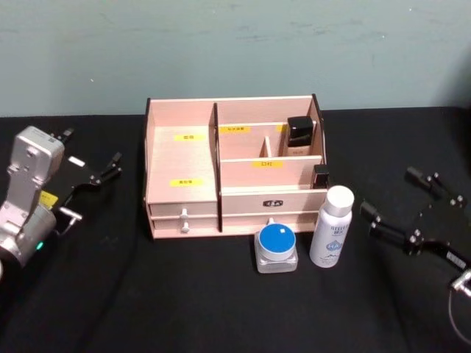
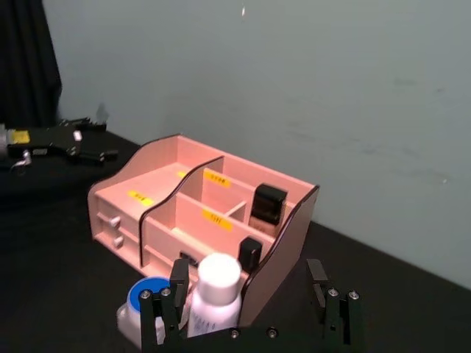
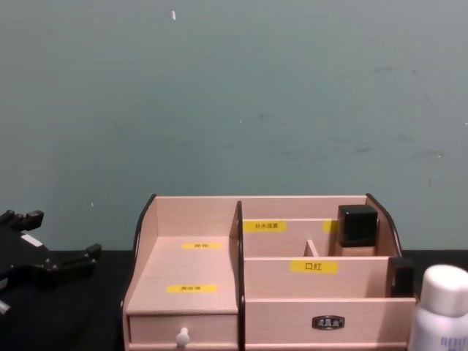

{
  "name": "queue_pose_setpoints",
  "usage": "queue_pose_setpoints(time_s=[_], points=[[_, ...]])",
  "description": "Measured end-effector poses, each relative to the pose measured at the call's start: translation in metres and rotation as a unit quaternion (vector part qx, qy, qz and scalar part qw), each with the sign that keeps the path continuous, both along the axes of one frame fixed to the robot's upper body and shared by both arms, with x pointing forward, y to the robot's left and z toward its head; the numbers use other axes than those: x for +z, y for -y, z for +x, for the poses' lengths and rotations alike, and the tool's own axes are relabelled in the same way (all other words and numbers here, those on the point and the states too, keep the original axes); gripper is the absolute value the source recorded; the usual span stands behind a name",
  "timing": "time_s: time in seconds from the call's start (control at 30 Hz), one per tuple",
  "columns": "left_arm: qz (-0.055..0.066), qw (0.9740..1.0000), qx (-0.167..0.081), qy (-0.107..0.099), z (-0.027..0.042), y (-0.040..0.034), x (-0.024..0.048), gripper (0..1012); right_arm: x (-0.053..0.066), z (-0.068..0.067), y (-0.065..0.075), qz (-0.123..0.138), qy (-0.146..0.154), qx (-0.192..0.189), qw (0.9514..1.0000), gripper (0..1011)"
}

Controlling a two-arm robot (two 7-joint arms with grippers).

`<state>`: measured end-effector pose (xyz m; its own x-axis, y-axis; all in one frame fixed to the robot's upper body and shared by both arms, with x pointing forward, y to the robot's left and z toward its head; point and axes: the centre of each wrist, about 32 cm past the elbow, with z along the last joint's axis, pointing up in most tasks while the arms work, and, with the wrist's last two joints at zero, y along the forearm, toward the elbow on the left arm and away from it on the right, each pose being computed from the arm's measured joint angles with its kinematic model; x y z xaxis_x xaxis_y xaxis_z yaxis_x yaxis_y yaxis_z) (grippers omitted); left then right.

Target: Pick up the facial cleanser and watermelon frost from the table and place them into the tiered storage box.

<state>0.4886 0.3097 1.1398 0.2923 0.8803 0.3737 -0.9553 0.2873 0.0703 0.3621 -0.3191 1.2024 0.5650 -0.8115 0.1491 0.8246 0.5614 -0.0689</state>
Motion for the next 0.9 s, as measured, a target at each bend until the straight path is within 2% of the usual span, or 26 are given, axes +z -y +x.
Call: queue_pose_setpoints(time_s=[0.17,0.33,0.9], points=[[0.0,1.0,0.0,0.0,0.0,0.0,0.0,1001,-0.007,-0.006,-0.001,-0.003,-0.018,0.009,0.9998,1002],[0.0,1.0,0.0,0.0,0.0,0.0,0.0,1001,-0.015,-0.006,-0.002,-0.005,-0.034,0.009,0.9994,1002],[0.0,1.0,0.0,0.0,0.0,0.0,0.0,1001,-0.038,0.008,-0.005,-0.006,-0.076,0.007,0.9971,1002]])
